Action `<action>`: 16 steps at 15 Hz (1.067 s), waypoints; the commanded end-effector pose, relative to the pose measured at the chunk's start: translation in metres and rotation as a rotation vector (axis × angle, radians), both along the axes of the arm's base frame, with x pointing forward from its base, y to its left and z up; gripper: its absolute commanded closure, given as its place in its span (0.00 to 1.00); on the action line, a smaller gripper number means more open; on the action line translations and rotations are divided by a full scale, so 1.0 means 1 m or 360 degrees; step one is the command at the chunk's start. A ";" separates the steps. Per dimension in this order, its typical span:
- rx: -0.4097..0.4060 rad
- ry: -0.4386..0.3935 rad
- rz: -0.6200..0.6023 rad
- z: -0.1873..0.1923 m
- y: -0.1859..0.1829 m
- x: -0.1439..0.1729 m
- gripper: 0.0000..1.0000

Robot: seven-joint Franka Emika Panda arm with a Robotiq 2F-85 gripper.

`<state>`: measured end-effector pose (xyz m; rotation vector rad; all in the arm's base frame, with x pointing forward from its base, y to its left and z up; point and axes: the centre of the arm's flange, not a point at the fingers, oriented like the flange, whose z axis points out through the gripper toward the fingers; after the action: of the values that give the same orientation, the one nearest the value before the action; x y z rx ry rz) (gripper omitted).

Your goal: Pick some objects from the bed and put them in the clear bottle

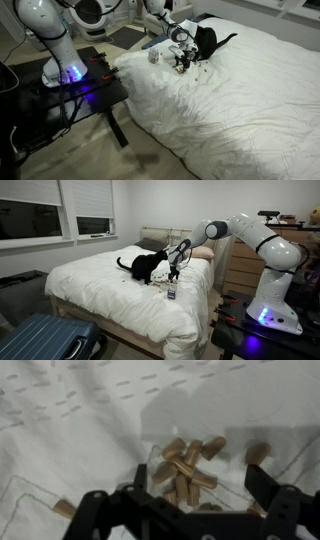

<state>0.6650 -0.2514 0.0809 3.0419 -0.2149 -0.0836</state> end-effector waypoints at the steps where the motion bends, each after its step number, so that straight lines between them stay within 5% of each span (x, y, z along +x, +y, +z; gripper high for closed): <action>1: 0.0011 0.0032 -0.0048 -0.005 -0.004 0.012 0.00; 16: 0.0016 0.0072 -0.0114 -0.018 -0.019 0.012 0.01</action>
<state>0.6670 -0.2654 0.0617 3.0413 -0.2724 -0.1446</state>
